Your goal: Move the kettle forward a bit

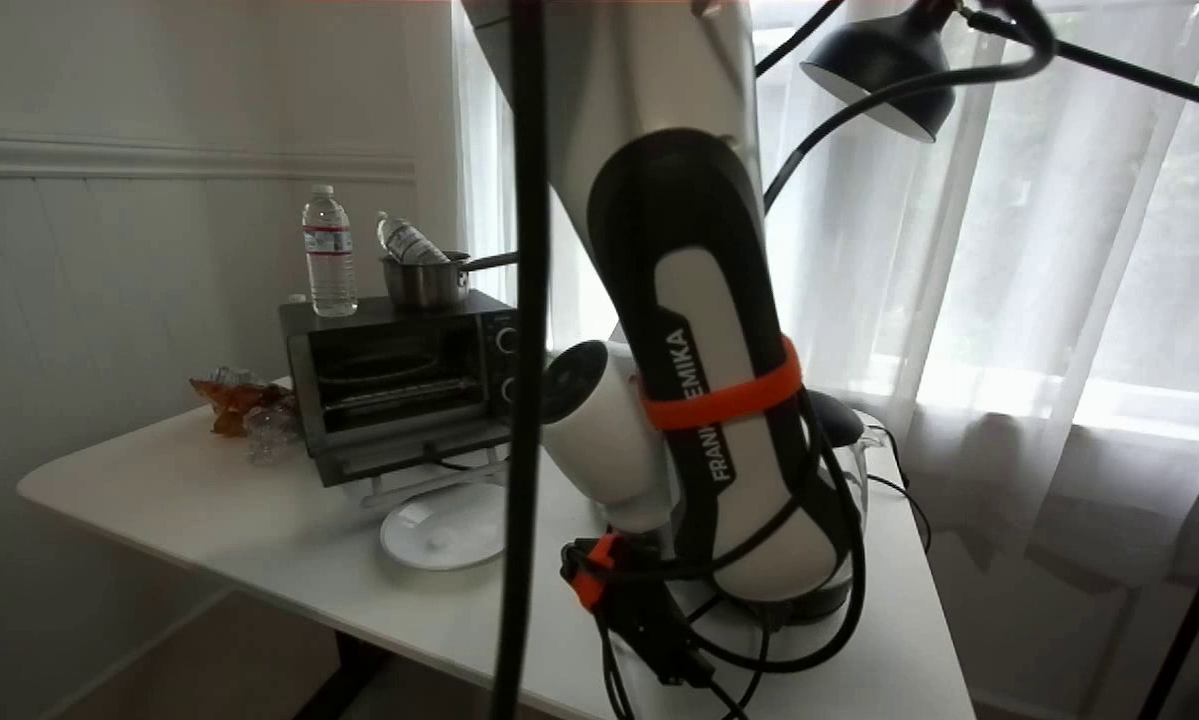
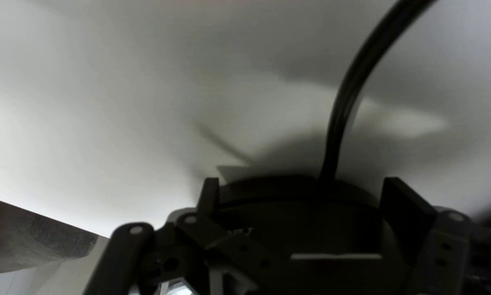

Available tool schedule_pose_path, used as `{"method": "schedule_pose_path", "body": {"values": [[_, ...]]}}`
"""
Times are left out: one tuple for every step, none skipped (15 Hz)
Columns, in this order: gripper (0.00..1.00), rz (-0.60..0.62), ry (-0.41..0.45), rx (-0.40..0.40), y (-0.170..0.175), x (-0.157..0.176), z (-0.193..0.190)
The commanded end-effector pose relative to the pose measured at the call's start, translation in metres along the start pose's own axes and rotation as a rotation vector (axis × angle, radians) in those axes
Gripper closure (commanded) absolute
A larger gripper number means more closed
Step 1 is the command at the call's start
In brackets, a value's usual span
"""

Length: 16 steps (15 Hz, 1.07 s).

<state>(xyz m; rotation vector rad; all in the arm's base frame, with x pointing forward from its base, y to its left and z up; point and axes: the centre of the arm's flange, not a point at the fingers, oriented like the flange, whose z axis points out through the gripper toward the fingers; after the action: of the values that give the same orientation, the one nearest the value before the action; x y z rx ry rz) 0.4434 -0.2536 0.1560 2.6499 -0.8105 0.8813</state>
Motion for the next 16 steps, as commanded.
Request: {"method": "schedule_pose_path", "body": {"values": [[0.0,0.007,0.029,0.03,0.015,0.001,0.013],[0.0,0.004,0.037,0.033,0.016,0.002,0.015],[0.0,-0.007,0.056,0.036,0.017,0.003,0.017],[0.0,-0.024,0.072,0.04,0.017,0.004,0.021],[0.0,-0.039,0.084,0.039,0.017,0.006,0.024],[0.0,-0.053,0.098,0.037,0.016,0.009,0.026],[0.0,-0.06,0.103,0.034,0.016,0.01,0.027],[0.0,-0.063,0.095,0.033,0.015,0.011,0.028],[0.0,-0.066,0.072,0.03,0.015,0.008,0.026],[0.0,-0.065,0.04,0.024,0.015,0.005,0.024],[0.0,-0.067,0.021,0.019,0.015,0.001,0.023],[0.0,-0.065,-0.016,0.008,0.016,-0.003,0.019],[0.0,-0.057,-0.032,0.004,0.015,-0.003,0.016],[0.0,-0.052,-0.046,0.002,0.014,-0.003,0.013],[0.0,-0.048,-0.057,-0.001,0.014,-0.003,0.009],[0.0,-0.043,-0.072,-0.005,0.012,-0.003,0.006]]}}
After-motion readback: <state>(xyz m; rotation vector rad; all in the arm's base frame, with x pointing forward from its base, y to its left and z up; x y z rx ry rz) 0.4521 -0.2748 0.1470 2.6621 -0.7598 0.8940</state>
